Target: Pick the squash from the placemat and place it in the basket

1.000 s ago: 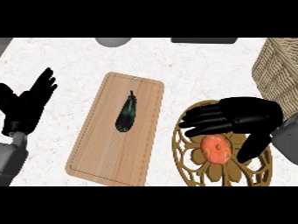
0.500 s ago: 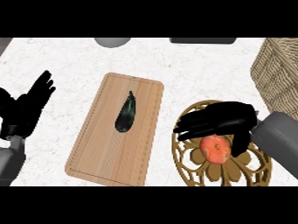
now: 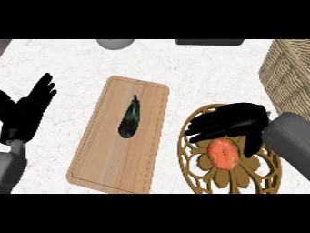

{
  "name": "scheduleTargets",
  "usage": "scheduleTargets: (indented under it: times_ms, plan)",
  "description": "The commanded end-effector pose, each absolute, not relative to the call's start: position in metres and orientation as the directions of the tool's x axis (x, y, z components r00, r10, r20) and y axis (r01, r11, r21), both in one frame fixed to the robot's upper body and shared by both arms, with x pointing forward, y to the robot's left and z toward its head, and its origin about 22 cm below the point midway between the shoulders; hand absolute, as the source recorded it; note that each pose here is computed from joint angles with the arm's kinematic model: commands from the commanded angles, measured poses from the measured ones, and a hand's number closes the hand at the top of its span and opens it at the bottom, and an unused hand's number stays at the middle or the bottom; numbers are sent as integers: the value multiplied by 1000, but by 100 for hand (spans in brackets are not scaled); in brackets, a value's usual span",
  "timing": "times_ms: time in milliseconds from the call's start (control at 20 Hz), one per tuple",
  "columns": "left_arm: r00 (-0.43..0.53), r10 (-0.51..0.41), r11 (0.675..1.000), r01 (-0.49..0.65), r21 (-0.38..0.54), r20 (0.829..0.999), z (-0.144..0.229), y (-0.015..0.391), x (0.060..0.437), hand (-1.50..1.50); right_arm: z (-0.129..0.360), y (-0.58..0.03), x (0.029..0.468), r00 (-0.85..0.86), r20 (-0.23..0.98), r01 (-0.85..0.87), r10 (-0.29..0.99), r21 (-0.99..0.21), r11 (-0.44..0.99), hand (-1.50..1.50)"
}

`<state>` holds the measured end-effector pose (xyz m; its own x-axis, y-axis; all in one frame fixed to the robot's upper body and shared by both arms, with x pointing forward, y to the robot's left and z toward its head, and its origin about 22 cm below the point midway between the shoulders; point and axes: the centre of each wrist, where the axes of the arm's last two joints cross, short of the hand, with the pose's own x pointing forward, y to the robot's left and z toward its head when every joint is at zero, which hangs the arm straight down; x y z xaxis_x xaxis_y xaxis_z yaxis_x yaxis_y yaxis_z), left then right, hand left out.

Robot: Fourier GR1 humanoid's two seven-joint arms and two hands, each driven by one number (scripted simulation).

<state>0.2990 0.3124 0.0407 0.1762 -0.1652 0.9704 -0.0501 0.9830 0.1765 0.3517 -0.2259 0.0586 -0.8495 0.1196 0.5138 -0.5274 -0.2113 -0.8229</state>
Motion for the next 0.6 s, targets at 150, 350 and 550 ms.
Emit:
scheduleTargets:
  times_ms: [150, 350, 550]
  plan:
    - [176, -172, 983, -30, 180, 969, 30, 318, 285, 0, 58, -236, 357, -763, 645, -616, -29, -740, -269, -150]
    - [185, -185, 981, -31, 194, 965, 61, 303, 301, 0, 40, -229, 351, -786, 618, -587, -29, -760, -280, -150]
    - [193, -167, 984, -36, 177, 967, 50, 309, 288, 0, 26, -223, 350, -819, 573, -550, -4, -788, -278, -150]
